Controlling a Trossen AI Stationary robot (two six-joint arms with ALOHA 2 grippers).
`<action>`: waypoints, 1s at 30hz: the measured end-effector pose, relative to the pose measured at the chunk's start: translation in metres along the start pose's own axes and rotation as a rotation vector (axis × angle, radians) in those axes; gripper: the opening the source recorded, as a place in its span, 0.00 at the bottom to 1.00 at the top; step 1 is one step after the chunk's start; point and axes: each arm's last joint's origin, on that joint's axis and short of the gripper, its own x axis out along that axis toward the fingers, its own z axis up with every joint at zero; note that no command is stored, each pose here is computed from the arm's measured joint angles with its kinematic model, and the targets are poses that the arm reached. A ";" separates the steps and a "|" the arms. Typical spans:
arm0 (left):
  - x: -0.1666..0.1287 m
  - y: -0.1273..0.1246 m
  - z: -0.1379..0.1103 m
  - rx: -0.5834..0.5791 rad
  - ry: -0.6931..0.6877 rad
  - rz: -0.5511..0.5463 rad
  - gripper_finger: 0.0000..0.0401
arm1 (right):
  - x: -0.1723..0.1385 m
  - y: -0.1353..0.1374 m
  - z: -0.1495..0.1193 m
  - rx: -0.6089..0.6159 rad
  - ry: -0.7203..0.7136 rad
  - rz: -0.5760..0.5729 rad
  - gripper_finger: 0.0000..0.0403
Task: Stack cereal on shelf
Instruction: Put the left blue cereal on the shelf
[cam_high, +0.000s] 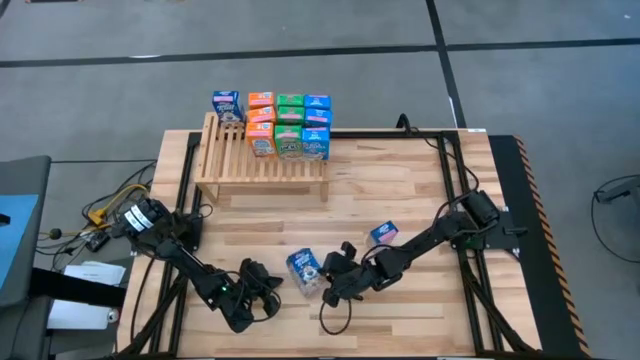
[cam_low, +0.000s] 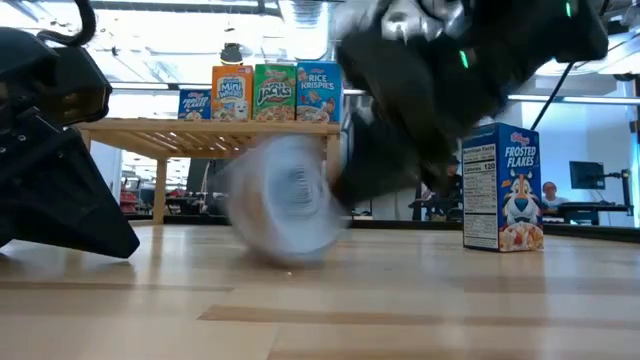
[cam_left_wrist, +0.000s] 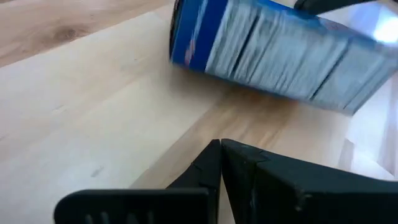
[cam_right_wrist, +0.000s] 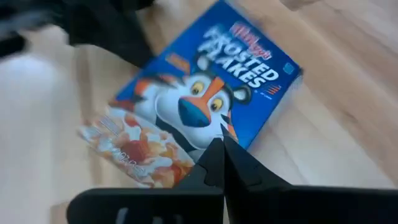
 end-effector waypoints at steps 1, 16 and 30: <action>0.000 -0.001 0.001 -0.002 0.003 -0.004 0.00 | 0.000 -0.001 -0.002 0.001 0.002 -0.006 0.03; -0.005 -0.005 0.016 -0.103 -0.103 -0.004 0.00 | 0.001 -0.002 -0.010 -0.021 0.032 -0.017 0.03; 0.024 -0.017 0.053 -0.046 -0.219 -0.038 0.00 | 0.001 -0.001 -0.009 -0.018 0.028 -0.011 0.04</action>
